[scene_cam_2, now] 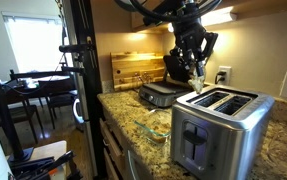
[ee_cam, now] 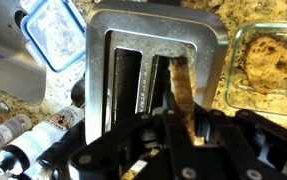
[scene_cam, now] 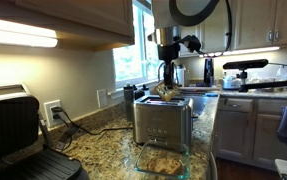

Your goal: Put one slice of bread in the bread toaster then push the lever down

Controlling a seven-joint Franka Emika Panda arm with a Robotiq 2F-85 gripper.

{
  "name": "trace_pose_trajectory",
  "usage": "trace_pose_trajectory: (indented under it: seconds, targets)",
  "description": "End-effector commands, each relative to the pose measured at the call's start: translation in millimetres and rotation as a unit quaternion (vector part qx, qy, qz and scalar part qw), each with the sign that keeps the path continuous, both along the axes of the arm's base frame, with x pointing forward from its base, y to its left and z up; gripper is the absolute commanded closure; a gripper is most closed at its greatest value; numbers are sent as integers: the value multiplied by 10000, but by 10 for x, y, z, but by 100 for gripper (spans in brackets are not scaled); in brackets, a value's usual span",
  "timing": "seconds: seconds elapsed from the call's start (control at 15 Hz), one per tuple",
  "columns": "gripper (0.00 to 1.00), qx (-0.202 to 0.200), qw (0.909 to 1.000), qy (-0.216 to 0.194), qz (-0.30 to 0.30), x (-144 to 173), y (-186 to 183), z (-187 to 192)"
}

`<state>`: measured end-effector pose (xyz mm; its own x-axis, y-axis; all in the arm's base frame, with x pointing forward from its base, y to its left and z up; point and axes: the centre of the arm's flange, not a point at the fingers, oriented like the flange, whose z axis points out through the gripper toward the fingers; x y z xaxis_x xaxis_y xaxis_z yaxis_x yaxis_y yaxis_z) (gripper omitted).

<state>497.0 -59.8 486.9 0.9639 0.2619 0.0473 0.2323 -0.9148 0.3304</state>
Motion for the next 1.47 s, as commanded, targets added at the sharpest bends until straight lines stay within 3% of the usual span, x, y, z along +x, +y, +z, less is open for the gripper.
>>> trace_pose_trajectory:
  seconds: [0.0,1.4]
  targets:
    - [94,-90,9998,-80,-135,97,-89,-5]
    - [94,-99,9994,71,-327,395,-295,-163]
